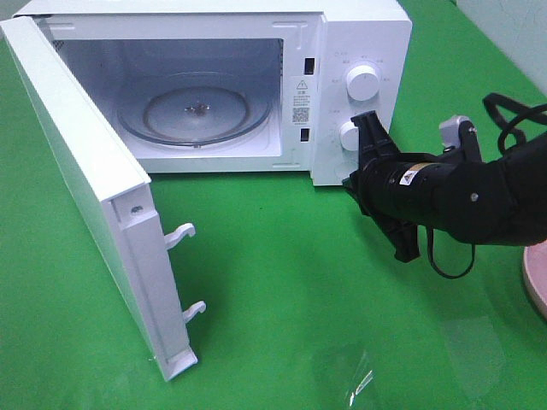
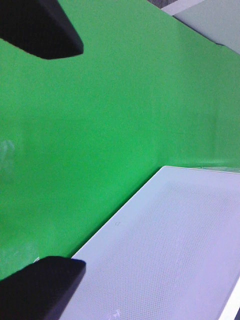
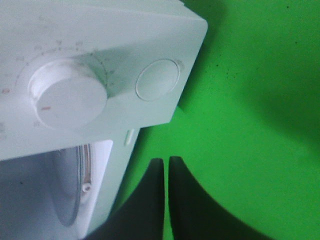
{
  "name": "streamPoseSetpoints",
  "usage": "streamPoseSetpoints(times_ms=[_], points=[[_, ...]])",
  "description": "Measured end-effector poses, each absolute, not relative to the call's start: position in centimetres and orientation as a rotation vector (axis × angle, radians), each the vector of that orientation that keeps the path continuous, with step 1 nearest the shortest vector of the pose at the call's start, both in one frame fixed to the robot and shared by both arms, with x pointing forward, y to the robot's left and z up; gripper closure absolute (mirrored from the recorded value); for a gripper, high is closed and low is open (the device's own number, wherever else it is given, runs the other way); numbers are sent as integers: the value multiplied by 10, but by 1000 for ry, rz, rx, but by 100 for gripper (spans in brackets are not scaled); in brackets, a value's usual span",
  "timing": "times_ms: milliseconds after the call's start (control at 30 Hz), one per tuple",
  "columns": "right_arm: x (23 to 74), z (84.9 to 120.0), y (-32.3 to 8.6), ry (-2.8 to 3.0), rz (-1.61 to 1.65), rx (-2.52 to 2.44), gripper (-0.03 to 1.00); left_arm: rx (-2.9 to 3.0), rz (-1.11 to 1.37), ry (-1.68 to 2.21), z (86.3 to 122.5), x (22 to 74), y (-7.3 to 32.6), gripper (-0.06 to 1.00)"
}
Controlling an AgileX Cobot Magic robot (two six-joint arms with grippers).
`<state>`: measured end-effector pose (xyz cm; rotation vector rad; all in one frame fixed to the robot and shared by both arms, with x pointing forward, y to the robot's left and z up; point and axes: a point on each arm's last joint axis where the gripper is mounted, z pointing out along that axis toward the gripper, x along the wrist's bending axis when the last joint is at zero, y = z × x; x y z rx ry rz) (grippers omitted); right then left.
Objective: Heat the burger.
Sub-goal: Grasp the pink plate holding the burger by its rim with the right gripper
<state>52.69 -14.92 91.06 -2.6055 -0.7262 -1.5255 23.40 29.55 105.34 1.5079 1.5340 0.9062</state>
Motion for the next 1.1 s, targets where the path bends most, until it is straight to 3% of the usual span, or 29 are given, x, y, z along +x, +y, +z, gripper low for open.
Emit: streamPoseSetpoints(times_ms=[300,600,1100], points=[[510,939,-150,-1324,-1443,-2547,91,1508,906,1534,1053,234,296,-5],[495,942,-151,-1751,-1246,-2431,89,1508,906,1534,1053,234,296,-5],[474,973,-160,-2523,-694,-1969,83,1508,906,1534,1053,234,296,-5]])
